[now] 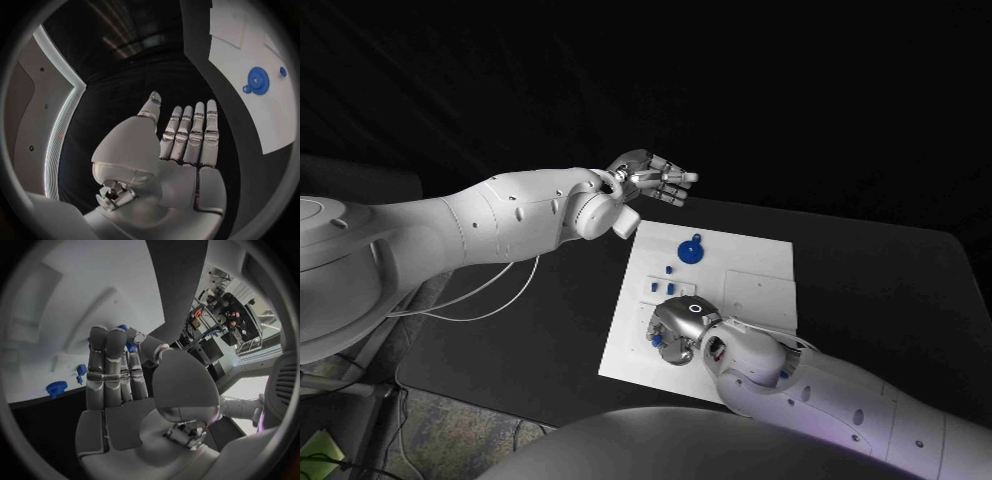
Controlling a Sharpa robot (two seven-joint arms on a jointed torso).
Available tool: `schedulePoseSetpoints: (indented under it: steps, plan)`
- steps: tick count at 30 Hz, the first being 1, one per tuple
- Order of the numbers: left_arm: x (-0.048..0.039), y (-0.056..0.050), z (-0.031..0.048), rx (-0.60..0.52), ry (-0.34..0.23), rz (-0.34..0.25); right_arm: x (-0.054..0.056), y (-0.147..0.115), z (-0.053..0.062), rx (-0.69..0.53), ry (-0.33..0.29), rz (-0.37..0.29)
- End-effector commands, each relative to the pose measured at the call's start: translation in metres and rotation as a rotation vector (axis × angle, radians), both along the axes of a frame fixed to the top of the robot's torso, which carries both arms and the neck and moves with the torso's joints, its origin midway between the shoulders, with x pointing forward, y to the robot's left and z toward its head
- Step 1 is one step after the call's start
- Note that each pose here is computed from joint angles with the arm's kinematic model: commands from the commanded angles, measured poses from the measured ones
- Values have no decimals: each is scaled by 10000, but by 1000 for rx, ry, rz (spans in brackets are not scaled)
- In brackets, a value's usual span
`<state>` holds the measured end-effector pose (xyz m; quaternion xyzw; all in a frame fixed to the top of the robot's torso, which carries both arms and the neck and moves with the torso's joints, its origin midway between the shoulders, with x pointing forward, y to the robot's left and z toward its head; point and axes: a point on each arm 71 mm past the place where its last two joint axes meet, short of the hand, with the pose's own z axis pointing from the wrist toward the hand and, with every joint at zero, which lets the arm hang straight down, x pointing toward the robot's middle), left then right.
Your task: Assemble the parts on the task board
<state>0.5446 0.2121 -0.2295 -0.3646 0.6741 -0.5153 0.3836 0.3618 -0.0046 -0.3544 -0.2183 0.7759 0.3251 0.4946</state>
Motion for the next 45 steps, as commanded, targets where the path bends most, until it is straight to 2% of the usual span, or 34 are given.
schedulePoseSetpoints:
  steps: [1,31,39,45]
  plan:
    - [-7,-26,9,-5,-6,-20,-67,22,-62,-18,41,22]
    - [-5,-5,5,-1,-1,-16,-12,-76,-10,111,22,-75]
    - [-6,5,5,-1,-1,-16,-27,-99,14,140,33,-84]
    - [-4,22,5,0,-1,-13,-67,-165,54,164,68,-81]
